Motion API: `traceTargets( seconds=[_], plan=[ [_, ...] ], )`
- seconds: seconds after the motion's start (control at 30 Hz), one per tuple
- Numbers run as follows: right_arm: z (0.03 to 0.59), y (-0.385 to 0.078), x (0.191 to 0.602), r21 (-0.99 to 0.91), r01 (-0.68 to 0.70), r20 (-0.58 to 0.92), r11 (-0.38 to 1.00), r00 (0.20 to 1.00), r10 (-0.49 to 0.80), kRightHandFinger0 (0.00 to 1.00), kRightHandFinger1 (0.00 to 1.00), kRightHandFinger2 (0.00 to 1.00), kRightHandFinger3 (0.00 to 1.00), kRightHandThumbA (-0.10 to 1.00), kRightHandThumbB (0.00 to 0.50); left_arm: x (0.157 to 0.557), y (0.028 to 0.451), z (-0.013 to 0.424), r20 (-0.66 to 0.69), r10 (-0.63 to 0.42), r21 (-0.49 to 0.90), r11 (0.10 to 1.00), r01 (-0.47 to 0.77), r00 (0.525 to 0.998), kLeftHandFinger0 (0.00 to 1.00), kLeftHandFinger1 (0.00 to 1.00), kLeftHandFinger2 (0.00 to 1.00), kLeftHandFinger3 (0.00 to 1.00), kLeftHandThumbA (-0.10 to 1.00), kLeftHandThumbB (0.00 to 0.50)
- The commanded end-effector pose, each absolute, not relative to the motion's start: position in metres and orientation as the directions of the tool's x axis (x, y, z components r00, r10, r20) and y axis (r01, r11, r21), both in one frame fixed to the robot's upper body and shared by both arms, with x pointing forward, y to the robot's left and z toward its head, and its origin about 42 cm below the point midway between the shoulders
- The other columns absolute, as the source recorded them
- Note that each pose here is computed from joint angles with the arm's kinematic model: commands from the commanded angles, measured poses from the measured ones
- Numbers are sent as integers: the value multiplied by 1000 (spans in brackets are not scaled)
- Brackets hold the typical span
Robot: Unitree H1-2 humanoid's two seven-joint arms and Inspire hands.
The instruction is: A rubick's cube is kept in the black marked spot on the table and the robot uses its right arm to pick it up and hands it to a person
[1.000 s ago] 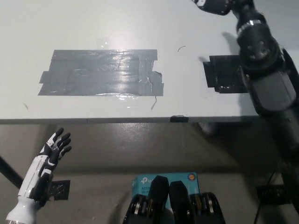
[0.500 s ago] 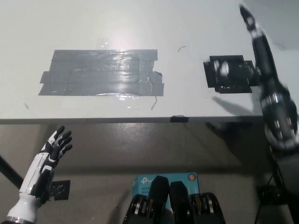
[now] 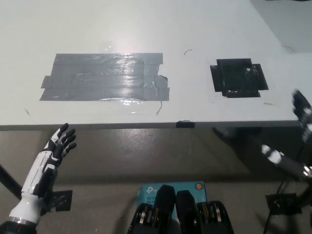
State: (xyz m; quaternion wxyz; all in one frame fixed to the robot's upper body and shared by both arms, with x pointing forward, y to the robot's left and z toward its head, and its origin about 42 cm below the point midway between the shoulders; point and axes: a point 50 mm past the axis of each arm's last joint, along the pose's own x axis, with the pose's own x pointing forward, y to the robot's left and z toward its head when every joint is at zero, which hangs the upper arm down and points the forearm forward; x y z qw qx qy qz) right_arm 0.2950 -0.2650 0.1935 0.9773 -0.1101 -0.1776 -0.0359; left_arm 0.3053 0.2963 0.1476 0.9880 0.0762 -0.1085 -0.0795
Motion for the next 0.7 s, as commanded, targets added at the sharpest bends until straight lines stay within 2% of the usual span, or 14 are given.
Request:
traceTargets(
  seconds=[0.0,0.13,0.33,0.67],
  plan=[
    [172,-292,292,-51,138,468,989,878,-99,1000,1000,1000,1000,843,62,312,304,168,248,-213,218,963,160,945,1000,1000,1000,1000,890,185],
    [154,-298,297,-73,121,409,990,909,-81,1000,1000,1000,1000,857,107,309,303,165,254,-203,220,964,148,946,1000,1000,1000,1000,890,173],
    [146,-300,291,-62,83,391,995,919,-53,1000,1000,1000,1000,857,121,298,301,157,236,-193,209,967,145,952,1000,1000,1000,1000,877,163],
    [132,-300,278,-112,31,381,993,925,14,1000,1000,1000,1000,847,145,286,301,146,208,-198,202,967,156,958,1000,1000,1000,1000,883,180]
  ],
)
